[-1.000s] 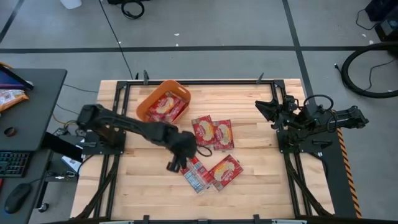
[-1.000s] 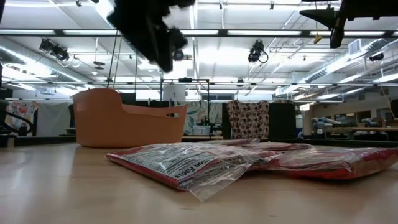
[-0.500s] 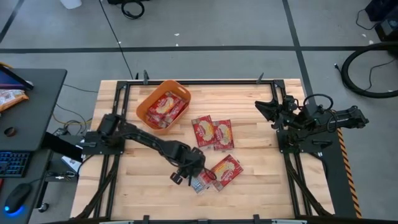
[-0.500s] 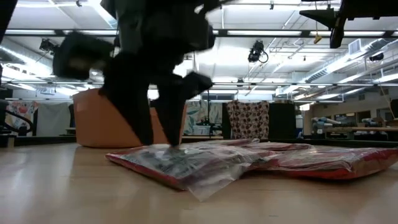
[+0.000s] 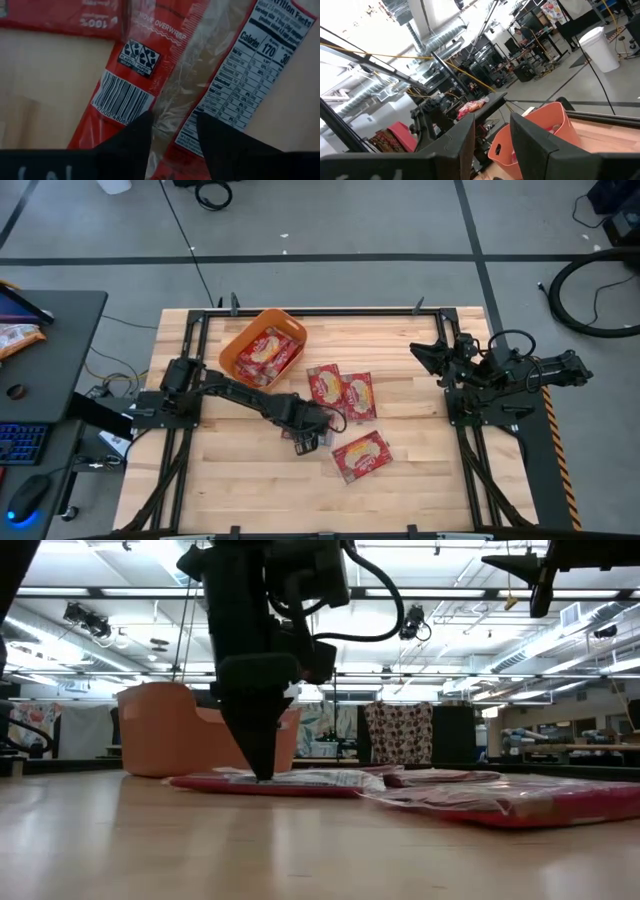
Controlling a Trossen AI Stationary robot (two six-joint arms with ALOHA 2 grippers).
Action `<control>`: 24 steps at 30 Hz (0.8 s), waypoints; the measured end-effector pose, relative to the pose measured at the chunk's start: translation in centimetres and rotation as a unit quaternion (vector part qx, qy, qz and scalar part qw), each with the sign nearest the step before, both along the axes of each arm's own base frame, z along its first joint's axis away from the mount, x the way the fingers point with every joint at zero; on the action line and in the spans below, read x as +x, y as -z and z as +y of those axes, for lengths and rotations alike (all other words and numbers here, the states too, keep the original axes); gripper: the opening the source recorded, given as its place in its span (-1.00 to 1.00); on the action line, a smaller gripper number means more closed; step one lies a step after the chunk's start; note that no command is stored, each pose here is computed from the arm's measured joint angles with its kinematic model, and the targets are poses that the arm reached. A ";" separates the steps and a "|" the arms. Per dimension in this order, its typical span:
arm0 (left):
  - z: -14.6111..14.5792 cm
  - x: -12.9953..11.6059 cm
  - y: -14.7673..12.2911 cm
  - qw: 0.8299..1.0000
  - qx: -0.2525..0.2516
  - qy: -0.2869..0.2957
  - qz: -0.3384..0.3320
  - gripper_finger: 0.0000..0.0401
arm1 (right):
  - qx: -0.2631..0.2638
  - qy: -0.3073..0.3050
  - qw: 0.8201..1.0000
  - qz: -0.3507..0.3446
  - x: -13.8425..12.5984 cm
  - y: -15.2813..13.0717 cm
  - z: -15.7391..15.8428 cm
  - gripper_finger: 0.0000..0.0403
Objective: Sort popcorn bags into baskets
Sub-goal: Put the red popcorn bag into the orange bin
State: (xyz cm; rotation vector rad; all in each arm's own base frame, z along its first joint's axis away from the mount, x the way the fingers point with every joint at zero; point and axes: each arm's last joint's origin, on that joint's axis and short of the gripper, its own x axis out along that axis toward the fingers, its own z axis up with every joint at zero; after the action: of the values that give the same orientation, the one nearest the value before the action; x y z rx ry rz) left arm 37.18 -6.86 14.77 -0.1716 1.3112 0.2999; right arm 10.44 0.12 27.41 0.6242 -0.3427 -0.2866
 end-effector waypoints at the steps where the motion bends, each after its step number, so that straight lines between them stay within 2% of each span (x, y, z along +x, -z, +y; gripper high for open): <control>1: 0.2 0.0 -0.2 1.000 -0.002 -0.001 -0.002 -0.19 | 0.000 0.000 1.000 0.000 0.0 0.0 0.0 -0.35; 5: 0.7 0.3 -2.2 0.999 -0.006 0.027 -0.032 -0.19 | -0.001 -0.003 1.000 0.000 0.0 0.0 0.0 -0.35; 8: 0.1 0.4 -3.3 0.993 0.006 0.107 -0.054 -0.19 | -0.004 -0.004 1.000 0.001 0.0 0.0 0.0 -0.35; 11: -1.7 0.1 -3.1 0.978 0.037 0.200 -0.043 -0.18 | -0.009 -0.002 1.000 0.001 0.0 0.0 0.0 -0.35; 15: -3.9 -0.2 -2.4 0.957 0.069 0.281 -0.034 -0.09 | -0.010 -0.002 1.000 0.001 0.0 0.0 0.0 -0.35; 19: -4.7 -0.3 -1.6 0.949 0.097 0.300 -0.026 0.09 | -0.012 -0.001 1.000 0.002 0.0 0.0 0.0 -0.35; 24: -4.6 -0.2 -0.4 0.947 0.132 0.293 -0.006 0.27 | -0.013 -0.001 1.000 0.004 0.0 0.0 0.0 -0.35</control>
State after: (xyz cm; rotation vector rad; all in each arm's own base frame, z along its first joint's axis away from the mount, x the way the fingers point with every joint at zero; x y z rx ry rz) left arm 36.93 -11.49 15.19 0.4400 1.2366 -0.0368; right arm 10.48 0.14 27.44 0.5980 -0.3383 -0.2823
